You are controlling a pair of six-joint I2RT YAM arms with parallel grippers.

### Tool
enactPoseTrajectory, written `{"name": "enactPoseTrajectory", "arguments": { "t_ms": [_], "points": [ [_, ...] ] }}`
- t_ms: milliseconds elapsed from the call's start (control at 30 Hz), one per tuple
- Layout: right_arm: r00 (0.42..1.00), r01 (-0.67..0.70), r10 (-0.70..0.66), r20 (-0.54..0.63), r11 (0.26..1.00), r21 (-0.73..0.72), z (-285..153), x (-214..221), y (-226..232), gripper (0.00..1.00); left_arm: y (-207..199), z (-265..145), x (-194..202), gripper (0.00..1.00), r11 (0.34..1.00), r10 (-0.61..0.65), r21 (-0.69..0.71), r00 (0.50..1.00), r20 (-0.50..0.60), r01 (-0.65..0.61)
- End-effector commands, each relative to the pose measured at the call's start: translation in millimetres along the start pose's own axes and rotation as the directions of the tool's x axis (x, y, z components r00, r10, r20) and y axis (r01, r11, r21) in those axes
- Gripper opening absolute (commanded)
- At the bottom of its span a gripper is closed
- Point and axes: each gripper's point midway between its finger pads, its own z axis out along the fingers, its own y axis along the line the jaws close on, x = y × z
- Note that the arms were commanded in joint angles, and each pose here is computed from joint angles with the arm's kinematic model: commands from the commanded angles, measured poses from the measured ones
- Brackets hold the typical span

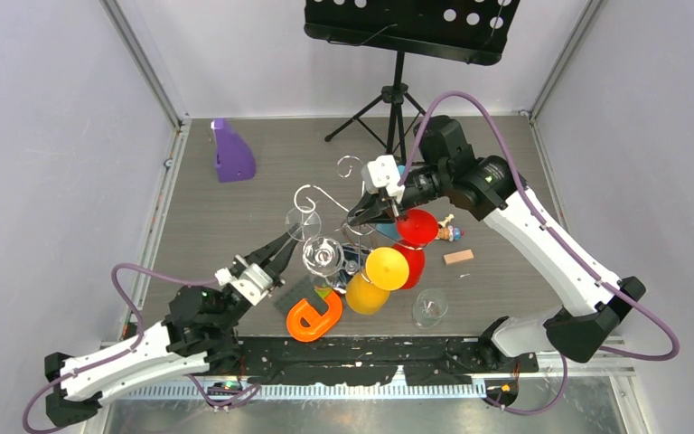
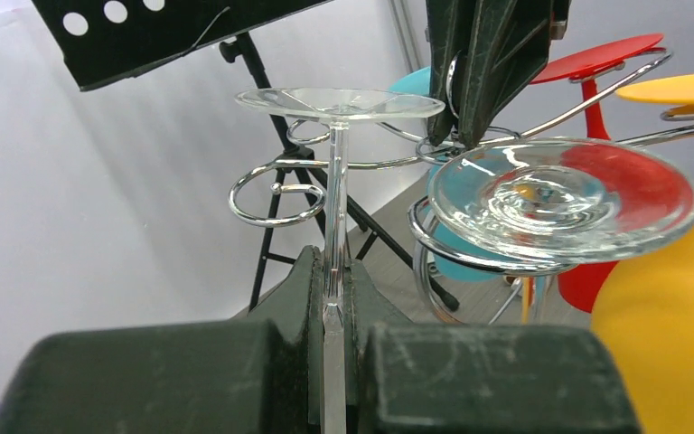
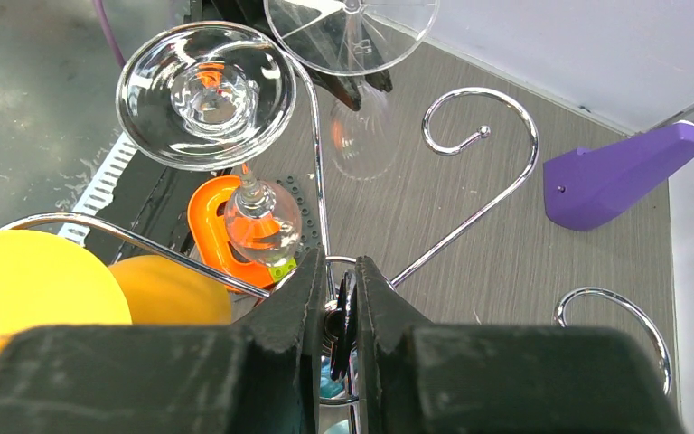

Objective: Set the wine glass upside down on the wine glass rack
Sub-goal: Turn the wine glass upside down at the wine rack.

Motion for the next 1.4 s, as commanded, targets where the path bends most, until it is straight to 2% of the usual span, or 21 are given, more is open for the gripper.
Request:
{"name": "enactPoseTrajectory", "arguments": {
  "t_ms": [0, 267, 533, 800, 1067, 1367],
  "points": [
    [0.999, 0.009, -0.009, -0.041, 1.0, 0.01, -6, 9, 6, 0.05, 18, 8, -29, 0.0, 0.999, 0.028, -0.035, 0.995, 0.093, -0.025],
    [0.999, 0.013, -0.012, -0.041, 1.0, 0.02, -8, 9, 7, 0.05, 13, 18, -13, 0.0, 0.998, -0.015, 0.054, 0.999, 0.05, 0.012],
    [0.999, 0.004, -0.003, -0.043, 1.0, 0.022, -7, 11, 6, 0.05, -8, 25, -7, 0.0, 0.983, -0.033, 0.183, 0.999, 0.015, 0.03],
    [0.999, 0.006, -0.005, -0.041, 1.0, 0.023, -8, 10, 8, 0.05, -10, 36, 10, 0.0, 0.974, -0.059, 0.216, 0.998, -0.034, 0.064],
    [0.999, 0.007, -0.006, -0.044, 1.0, 0.027, -8, 11, 8, 0.05, 18, 47, 16, 0.0, 0.99, -0.092, 0.106, 0.996, -0.02, 0.094],
    [0.998, 0.008, -0.006, -0.061, 0.999, 0.047, -10, 15, 6, 0.05, 40, 48, 24, 0.0, 0.979, -0.204, 0.013, 0.979, 0.019, 0.204]
  ]
}}
